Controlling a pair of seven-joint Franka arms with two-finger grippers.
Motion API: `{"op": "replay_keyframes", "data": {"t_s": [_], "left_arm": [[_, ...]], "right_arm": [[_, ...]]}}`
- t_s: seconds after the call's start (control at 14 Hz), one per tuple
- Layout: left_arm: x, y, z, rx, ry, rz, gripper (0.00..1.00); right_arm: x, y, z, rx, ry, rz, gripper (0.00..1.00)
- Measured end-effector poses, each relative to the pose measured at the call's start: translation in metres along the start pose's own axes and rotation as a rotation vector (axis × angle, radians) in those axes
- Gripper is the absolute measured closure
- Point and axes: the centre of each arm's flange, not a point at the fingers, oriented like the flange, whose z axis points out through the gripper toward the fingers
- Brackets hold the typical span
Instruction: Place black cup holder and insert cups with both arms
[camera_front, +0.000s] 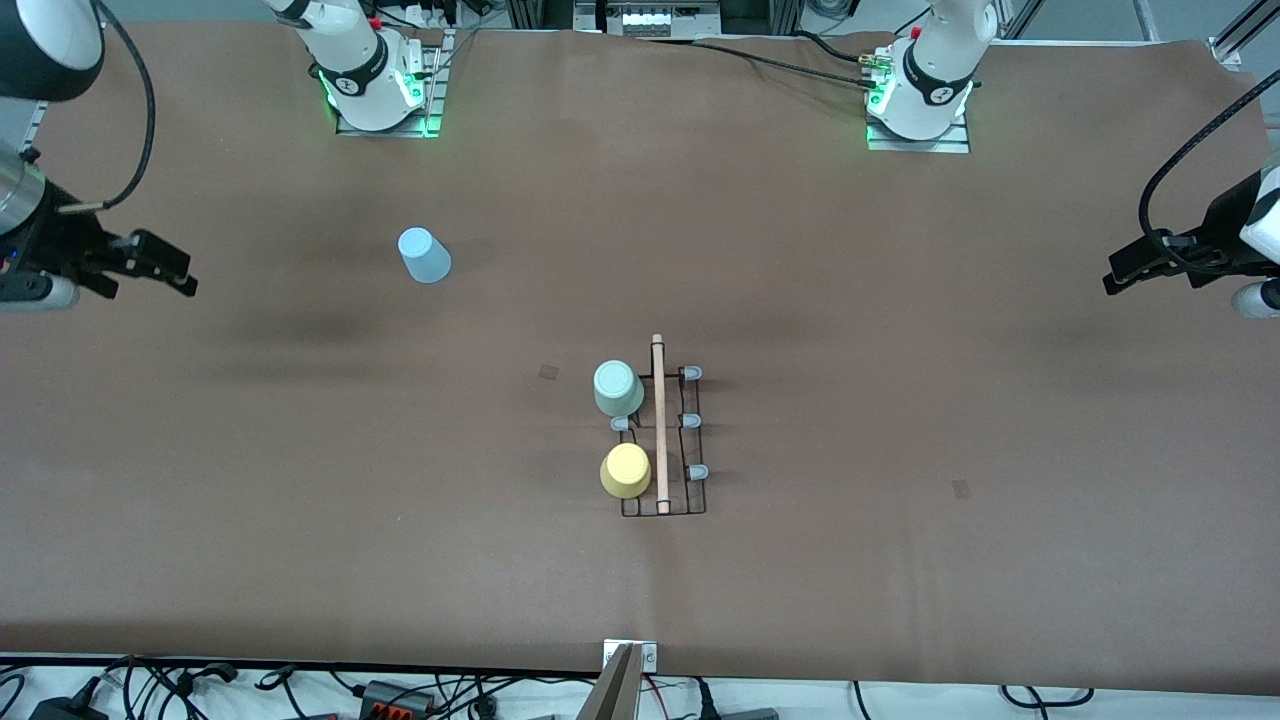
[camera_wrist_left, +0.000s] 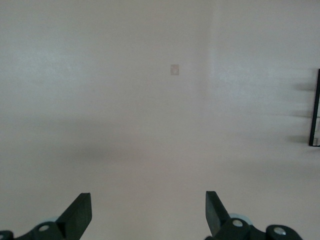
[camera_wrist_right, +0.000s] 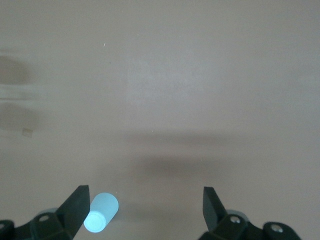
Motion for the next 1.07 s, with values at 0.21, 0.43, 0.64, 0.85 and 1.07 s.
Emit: {"op": "replay_keyframes", "data": {"t_s": [0.21, 0.43, 0.64, 0.85, 1.07], "left_arm": [[0.000, 0.005, -0.001, 0.000, 0.002, 0.008, 0.00], [0.000, 0.006, -0.004, -0.001, 0.008, 0.011, 0.00], [0.000, 0.006, -0.004, -0.001, 0.009, 0.011, 0.00], [0.000, 0.006, -0.004, -0.001, 0.009, 0.011, 0.00], [0.000, 0.006, -0.004, -0.001, 0.009, 0.011, 0.00]], "right_arm": [[-0.006, 0.001, -0.010, 0.000, 0.015, 0.005, 0.00], [-0.007, 0.000, -0.015, 0.000, 0.009, 0.006, 0.00], [-0.009, 0.002, -0.014, 0.001, -0.008, 0.014, 0.00], [-0.009, 0.003, -0.016, -0.015, -0.007, 0.008, 0.00], [-0.009, -0.001, -0.017, -0.020, -0.004, 0.001, 0.00]]}}
